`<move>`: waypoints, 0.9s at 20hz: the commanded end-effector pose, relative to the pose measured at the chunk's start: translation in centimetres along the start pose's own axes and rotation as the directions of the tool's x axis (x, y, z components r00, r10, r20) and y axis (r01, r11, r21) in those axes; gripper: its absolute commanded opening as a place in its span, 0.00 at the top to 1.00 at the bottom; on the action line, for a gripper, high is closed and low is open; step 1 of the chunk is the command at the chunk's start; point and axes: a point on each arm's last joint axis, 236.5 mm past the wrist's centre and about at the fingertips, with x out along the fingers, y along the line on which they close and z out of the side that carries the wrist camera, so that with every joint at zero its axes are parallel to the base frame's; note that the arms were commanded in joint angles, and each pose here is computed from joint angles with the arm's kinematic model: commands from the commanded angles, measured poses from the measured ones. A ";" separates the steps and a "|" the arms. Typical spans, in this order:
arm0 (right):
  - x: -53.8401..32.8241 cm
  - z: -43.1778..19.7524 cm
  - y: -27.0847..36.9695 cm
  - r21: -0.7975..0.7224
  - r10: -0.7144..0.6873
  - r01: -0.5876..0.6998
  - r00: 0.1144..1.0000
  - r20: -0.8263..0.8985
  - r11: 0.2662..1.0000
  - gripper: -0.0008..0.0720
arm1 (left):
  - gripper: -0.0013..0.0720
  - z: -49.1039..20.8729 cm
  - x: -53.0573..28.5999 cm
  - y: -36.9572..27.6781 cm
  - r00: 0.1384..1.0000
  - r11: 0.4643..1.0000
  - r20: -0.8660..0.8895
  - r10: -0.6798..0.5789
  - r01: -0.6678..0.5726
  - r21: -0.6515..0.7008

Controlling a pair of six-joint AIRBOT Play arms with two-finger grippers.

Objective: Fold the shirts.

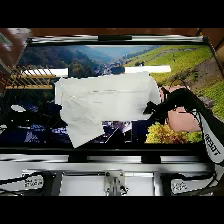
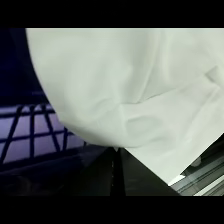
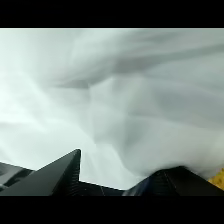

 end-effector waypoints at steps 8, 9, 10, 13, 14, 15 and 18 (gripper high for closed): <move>-3.2 4.7 2.9 -0.082 0.026 -0.013 0.988 0.153 0.997 0.93 | 0.94 4.8 -5.2 -2.9 0.996 0.986 0.080 -0.035 0.021 0.165; -4.1 5.9 3.9 -0.123 0.031 -0.008 0.981 0.192 0.992 0.93 | 0.94 5.8 -5.7 -3.5 0.994 0.982 0.105 -0.030 0.010 0.189; -5.0 7.2 4.6 -0.155 0.025 0.012 0.971 0.237 0.988 0.93 | 0.94 6.9 -6.3 -4.0 0.990 0.977 0.136 -0.024 -0.005 0.213; -7.6 11.5 6.8 -0.186 0.042 0.031 0.924 0.379 0.982 0.93 | 0.94 11.6 -9.0 -5.4 0.963 0.967 0.268 -0.026 -0.043 0.250; -8.0 12.6 7.1 -0.190 0.049 0.031 0.916 0.399 0.981 0.93 | 0.94 13.0 -9.4 -6.0 0.958 0.967 0.284 -0.044 -0.031 0.253; -8.0 13.8 7.5 -0.191 0.053 0.028 0.911 0.409 0.981 0.93 | 0.94 14.3 -9.6 -6.5 0.954 0.968 0.293 -0.066 -0.009 0.249; -8.2 17.8 9.3 -0.197 0.092 -0.001 0.888 0.450 0.980 0.93 | 0.94 19.1 -9.6 -8.0 0.936 0.967 0.326 -0.131 0.047 0.252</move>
